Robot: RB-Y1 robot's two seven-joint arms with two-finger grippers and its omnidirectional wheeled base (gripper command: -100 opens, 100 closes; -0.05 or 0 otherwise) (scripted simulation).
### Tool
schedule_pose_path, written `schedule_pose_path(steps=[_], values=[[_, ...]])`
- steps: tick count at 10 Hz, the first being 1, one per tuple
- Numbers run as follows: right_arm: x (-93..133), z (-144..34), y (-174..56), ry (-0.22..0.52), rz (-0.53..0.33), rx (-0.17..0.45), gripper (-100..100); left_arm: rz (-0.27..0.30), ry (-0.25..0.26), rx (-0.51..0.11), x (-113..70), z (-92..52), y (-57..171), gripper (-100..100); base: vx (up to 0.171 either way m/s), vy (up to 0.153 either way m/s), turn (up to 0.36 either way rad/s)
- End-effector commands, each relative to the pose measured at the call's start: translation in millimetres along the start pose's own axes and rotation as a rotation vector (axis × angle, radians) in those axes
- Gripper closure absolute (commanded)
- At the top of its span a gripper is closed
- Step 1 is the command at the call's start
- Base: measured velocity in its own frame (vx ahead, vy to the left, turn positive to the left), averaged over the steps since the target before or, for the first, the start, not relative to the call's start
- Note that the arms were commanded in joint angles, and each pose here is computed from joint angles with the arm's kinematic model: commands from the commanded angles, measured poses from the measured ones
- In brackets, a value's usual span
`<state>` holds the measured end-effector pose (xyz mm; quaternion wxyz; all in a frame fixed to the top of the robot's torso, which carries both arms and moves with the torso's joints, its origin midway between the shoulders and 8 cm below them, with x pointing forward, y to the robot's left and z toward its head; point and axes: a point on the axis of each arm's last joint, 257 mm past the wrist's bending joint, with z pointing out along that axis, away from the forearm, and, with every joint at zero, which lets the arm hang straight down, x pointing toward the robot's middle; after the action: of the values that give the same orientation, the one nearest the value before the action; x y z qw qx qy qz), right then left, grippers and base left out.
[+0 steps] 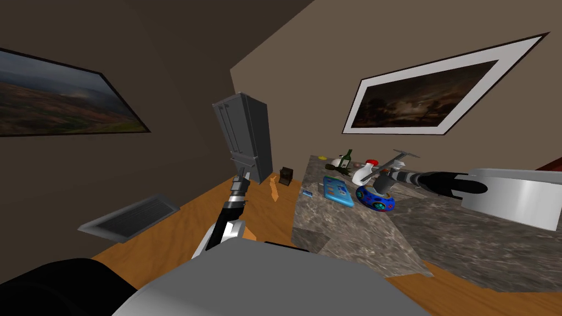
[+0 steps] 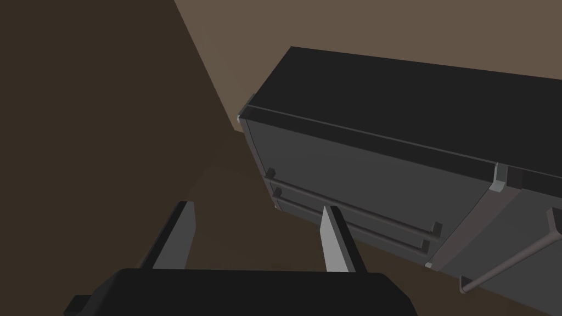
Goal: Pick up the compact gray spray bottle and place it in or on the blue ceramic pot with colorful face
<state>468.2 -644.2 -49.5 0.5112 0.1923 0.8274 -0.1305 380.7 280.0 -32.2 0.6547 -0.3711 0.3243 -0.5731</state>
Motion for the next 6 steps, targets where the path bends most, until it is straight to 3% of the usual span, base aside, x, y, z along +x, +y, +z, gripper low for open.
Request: schedule_pose_path(steps=[1,3,5,6], values=[[-7.6,0.2,13.7,-0.002,-0.004,-0.011,-100,0.0,0.0,0.0,0.0,0.0,0.0,0,-0.002,-0.029,-0.077],[-7.6,0.2,13.7,-0.002,-0.004,-0.011,-100,0.0,0.0,0.0,0.0,0.0,0.0,0,-0.004,-0.021,-0.019],[-25.8,-0.8,54.2,-0.003,-0.012,-0.042,-100,0.0,0.0,0.0,-0.1,0.0,0.0,0,0.001,-0.07,-0.182],[-26.8,-0.7,56.4,-0.004,-0.024,-0.044,-100,0.0,0.0,0.0,-0.1,0.0,0.0,0,-0.013,-0.034,0.015]])
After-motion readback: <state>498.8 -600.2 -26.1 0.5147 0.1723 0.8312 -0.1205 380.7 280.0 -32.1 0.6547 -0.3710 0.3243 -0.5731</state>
